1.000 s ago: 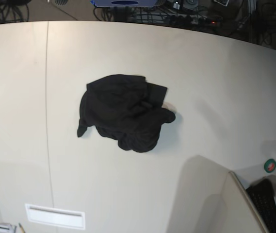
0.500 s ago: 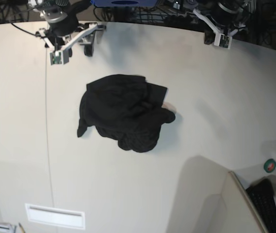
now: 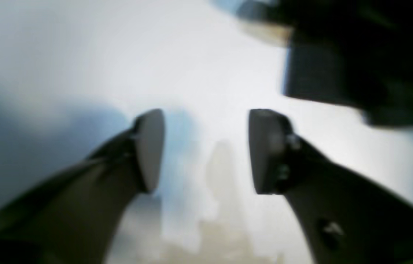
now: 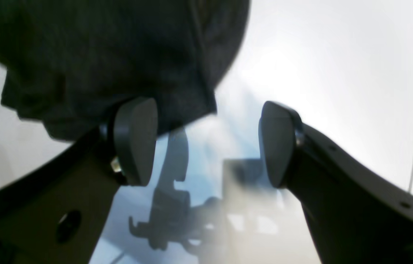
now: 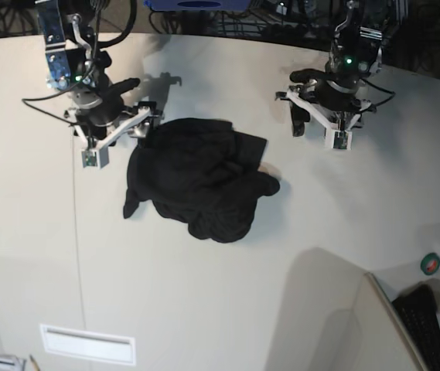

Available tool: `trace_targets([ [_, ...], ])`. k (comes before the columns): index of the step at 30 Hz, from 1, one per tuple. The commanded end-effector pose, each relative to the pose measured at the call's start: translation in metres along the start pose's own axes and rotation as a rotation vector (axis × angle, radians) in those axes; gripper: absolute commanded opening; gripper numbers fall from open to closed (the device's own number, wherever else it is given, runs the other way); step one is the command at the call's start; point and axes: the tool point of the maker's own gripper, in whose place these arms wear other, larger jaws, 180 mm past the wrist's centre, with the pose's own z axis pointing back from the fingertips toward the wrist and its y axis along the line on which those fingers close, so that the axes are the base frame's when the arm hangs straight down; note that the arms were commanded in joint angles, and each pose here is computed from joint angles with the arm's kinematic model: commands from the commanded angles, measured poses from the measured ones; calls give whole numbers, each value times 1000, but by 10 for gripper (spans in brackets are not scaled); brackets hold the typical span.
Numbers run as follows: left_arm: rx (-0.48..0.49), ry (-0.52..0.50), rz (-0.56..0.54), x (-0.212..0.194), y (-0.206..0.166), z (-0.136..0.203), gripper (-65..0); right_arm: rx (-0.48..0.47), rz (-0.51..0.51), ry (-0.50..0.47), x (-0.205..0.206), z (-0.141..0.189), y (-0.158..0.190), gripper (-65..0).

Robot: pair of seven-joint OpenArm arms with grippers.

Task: Layout the t-shirt on the table in an organized manner, then fold the t-shirt properly
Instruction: 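Move both grippers down toward the crumpled black t-shirt, then grasp the shirt with both grippers and pull the edges apart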

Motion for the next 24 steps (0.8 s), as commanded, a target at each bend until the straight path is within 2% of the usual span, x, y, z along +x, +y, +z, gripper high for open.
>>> trace_targets([
  [1, 8, -18, 6, 6, 2, -5, -247, 13, 12, -29, 11, -4, 4, -246],
  [6, 12, -6, 27, 5, 2, -17, -247, 10, 38, 25, 1, -22, 0, -252],
  [8, 22, -7, 32, 5, 5, -16, -247, 11, 41, 41, -4, -23, 1, -273],
  [10, 26, -6, 31, 4, 8, -16, -247, 19, 47, 48, -7, -24, 5, -371],
  [13, 47, -11, 25, 6, 28, -13, -247, 20, 47, 48, -8, -22, 5, -650],
  [17, 56, -33, 58, 9, 68, -5, -248, 34, 42, 17, -5, -8, 11, -650],
  [24, 105, -38, 143, -5, 125, 12, -248, 94, 88, -140, 35, 50, 32, -650],
])
